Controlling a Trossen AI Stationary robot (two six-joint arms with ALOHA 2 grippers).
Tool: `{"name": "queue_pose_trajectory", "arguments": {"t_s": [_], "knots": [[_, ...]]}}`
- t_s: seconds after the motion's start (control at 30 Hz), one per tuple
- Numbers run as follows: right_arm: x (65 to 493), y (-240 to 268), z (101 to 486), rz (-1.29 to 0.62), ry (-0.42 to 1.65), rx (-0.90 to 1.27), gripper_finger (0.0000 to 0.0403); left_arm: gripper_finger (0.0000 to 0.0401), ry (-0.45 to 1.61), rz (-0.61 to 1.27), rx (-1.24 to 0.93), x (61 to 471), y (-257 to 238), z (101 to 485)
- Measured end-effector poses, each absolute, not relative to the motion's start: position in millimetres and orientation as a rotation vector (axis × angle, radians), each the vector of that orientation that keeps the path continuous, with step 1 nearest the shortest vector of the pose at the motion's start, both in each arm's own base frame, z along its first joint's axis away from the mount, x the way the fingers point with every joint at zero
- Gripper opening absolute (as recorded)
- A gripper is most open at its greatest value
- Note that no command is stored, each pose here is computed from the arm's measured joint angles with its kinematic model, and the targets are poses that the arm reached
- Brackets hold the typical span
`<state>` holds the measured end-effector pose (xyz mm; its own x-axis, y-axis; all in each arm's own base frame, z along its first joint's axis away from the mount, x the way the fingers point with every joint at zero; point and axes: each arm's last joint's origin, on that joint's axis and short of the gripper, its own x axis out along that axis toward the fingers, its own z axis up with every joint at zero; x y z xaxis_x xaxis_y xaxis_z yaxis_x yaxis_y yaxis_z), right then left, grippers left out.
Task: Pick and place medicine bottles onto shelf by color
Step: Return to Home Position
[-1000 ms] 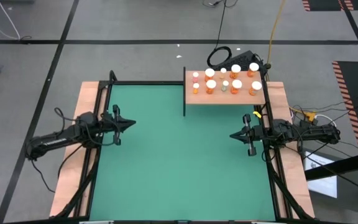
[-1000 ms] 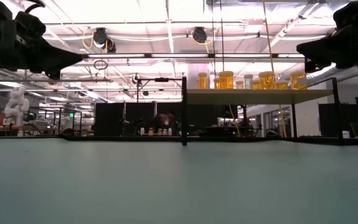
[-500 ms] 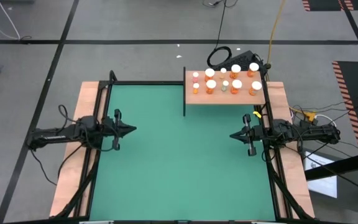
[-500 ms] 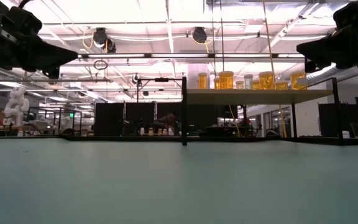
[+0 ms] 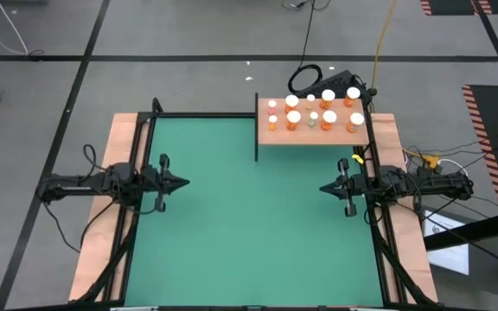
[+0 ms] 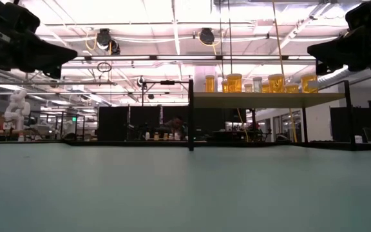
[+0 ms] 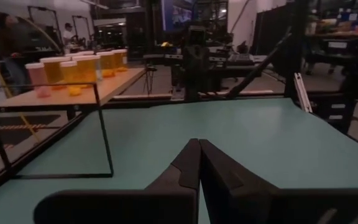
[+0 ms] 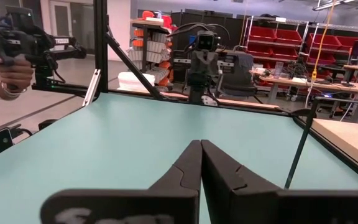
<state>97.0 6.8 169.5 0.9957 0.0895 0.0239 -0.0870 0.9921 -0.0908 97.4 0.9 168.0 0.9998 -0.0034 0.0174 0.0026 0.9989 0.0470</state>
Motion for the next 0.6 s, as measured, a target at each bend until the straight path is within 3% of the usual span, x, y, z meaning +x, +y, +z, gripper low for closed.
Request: {"name": "queue_pose_trajectory", "arguments": {"t_s": [0.6], "knots": [[97.0,6.8,169.4,0.089,-0.028,-0.09,0.0,0.0008,-0.02,-0.057,0.128,97.3,-4.1,167.9]]}}
